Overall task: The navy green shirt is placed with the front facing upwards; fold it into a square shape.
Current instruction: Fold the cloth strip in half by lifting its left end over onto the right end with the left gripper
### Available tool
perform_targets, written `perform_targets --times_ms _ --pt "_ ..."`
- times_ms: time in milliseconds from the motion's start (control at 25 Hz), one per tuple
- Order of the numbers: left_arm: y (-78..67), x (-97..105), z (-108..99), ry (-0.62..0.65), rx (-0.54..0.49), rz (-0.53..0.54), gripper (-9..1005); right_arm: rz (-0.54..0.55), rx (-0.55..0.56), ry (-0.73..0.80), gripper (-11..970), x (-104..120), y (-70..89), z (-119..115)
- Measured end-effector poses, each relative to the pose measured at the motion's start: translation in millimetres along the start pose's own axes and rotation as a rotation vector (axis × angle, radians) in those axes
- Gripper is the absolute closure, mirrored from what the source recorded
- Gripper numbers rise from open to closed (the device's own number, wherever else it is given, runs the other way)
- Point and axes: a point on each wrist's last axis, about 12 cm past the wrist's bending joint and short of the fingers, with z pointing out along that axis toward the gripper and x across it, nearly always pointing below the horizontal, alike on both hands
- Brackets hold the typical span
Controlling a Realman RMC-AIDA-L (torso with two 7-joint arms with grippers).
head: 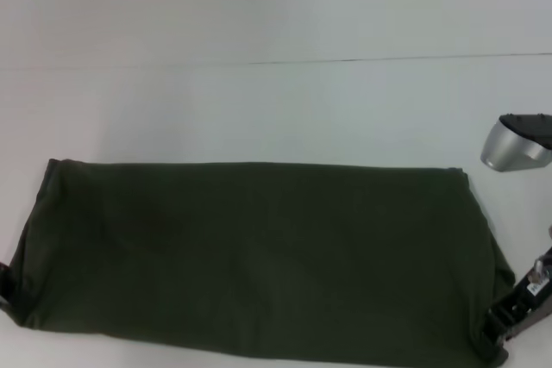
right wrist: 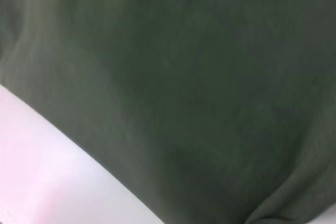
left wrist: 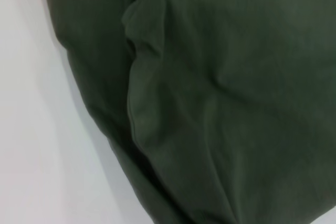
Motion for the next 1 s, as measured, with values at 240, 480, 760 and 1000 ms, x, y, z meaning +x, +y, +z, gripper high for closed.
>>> perform_targets --times_ms 240,480,760,1000 --pt "0.9 -0.6 0.6 -0.004 -0.010 -0.007 983 -0.005 0.002 0.001 907 1.0 -0.1 1.8" --pt "3.4 -1.9 0.5 -0.024 -0.029 -0.028 983 0.001 -0.003 0.003 904 1.5 -0.7 -1.5" --pt "10.6 0.8 -6.9 -0.069 -0.075 -0.070 983 0.018 -0.013 0.016 783 7.4 -6.9 -11.2" --pt "14.3 0.9 -14.0 -0.103 -0.109 -0.100 975 0.020 -0.099 -0.062 536 14.6 -15.5 -36.8"
